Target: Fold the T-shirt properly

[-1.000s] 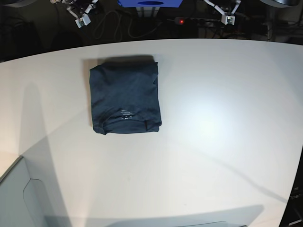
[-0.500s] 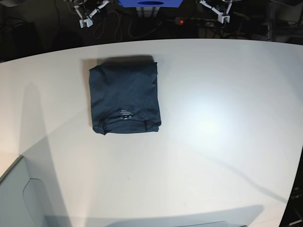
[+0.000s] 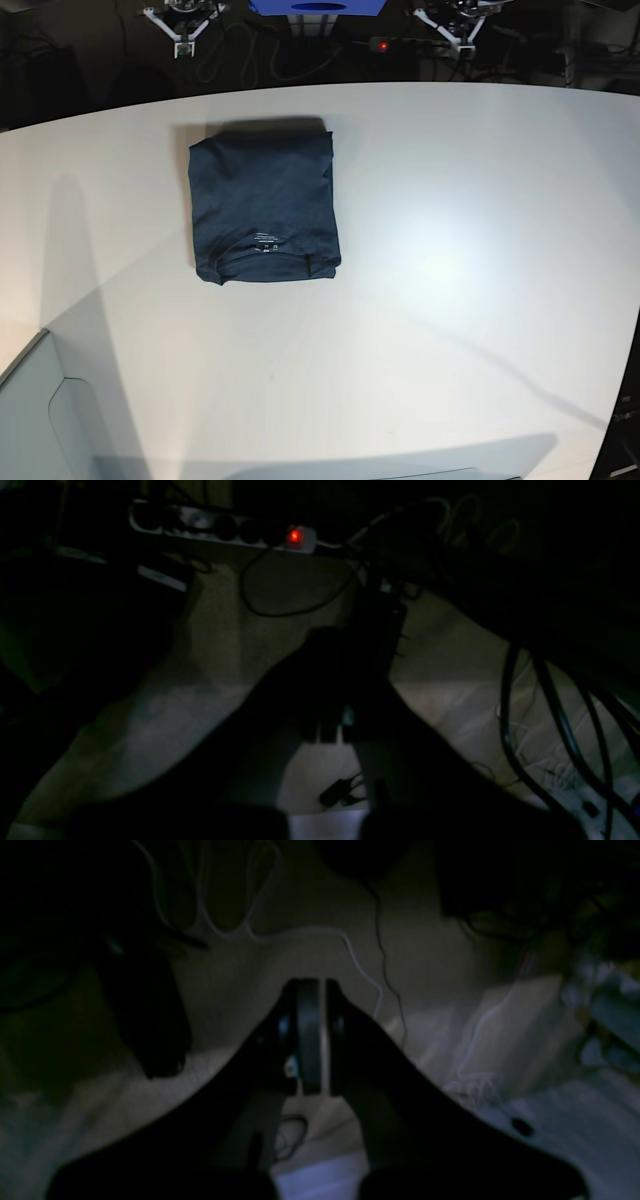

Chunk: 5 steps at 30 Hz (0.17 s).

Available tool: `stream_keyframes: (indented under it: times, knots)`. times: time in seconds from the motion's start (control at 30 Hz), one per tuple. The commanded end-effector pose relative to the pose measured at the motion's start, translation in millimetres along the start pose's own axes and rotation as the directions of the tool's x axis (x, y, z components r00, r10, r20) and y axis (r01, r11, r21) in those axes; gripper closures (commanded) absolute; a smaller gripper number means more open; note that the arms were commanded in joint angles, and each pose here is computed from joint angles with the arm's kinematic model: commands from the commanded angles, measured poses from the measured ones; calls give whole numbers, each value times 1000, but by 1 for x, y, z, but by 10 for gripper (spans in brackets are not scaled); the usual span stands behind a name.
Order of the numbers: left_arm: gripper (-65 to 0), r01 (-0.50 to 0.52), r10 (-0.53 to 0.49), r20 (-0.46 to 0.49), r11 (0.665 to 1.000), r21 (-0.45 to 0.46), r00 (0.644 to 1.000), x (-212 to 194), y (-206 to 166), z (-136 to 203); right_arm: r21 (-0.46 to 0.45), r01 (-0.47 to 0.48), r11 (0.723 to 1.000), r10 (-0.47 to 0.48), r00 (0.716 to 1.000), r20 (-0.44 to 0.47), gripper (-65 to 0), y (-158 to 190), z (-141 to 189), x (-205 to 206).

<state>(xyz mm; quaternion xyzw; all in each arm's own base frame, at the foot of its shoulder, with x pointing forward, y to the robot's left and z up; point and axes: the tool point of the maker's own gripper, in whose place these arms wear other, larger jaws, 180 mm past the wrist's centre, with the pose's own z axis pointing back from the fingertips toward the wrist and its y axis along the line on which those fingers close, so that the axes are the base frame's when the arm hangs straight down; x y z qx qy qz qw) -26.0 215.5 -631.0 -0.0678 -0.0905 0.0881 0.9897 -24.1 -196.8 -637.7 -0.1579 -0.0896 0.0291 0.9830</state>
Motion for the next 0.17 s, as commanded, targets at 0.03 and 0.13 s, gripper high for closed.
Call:
stream_keyframes:
  times: [0.03,0.13]
  knots:
    - [0,5,-5,8,1000,5,1000,2,5,2,-18,-33,999,33,999,-11,0,-1,-1,-3]
    - [0,4,-4,12,1000,6,1000,4,6,2,-6,-68,998,68,998,-19,0,3,-2,-6]
